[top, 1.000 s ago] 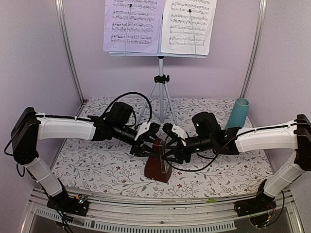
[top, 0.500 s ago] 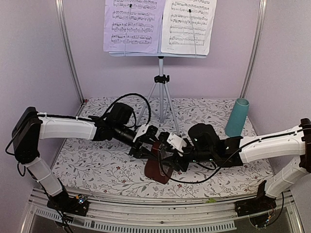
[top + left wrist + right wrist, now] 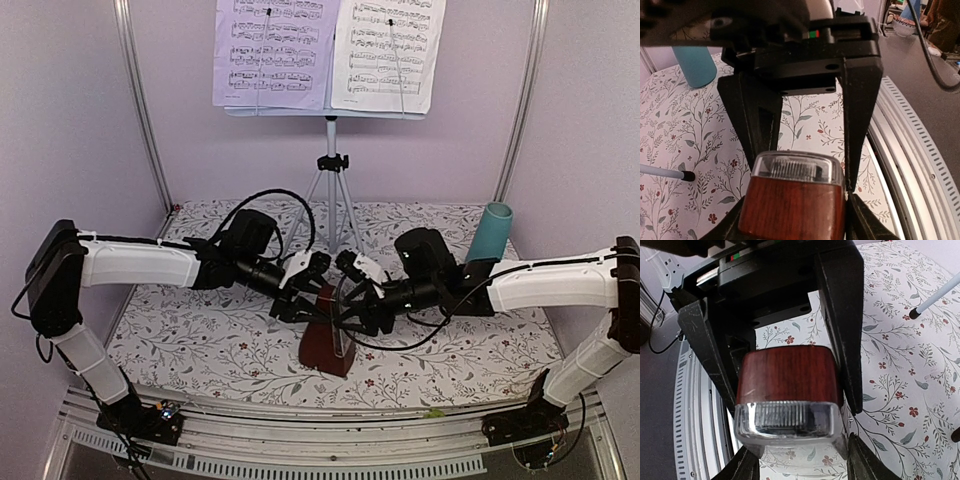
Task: Set up the instrument practice props
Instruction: Open the cover of the metronome.
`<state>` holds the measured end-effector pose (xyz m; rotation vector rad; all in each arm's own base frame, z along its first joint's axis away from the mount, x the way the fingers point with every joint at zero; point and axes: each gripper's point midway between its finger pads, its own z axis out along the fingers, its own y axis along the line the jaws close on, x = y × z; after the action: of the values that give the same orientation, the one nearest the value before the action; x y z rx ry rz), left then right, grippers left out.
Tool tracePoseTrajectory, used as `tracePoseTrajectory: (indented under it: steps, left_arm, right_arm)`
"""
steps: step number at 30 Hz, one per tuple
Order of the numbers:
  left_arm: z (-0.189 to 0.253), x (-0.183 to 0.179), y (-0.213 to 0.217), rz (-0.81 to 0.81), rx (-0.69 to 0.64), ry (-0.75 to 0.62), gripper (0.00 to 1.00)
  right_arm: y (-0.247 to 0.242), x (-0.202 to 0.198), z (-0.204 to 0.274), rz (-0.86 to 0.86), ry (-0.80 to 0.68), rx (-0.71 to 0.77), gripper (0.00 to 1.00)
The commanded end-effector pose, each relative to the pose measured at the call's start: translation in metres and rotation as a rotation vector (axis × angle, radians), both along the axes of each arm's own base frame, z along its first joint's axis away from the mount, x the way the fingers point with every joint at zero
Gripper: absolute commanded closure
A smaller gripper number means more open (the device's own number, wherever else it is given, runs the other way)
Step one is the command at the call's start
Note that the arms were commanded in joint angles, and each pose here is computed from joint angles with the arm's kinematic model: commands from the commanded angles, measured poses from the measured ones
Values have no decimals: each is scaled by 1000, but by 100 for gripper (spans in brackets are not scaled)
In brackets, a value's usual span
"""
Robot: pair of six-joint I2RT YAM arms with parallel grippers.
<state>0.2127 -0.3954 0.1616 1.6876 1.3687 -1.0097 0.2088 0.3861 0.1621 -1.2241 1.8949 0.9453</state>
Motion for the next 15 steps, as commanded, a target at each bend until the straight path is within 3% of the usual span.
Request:
tracePoseTrajectory:
  steps: [1, 6, 10, 12, 15]
  left_arm:
    - [-28, -24, -2, -59, 58, 26, 100]
    - [-20, -19, -2, -77, 26, 123, 100]
    - [-19, -21, -3, -89, 24, 134, 100]
    - [-23, -24, -4, -88, 38, 112, 100]
    - [-30, -28, -5, -75, 71, 51, 100]
  right_arm:
    - [26, -1, 85, -107, -173, 205, 100]
    - [32, -27, 80, -92, -457, 124, 100]
    - [23, -15, 71, -139, -516, 92, 100]
    - [16, 2, 75, -123, -446, 125, 100]
    - [4, 31, 83, -123, -173, 230, 100]
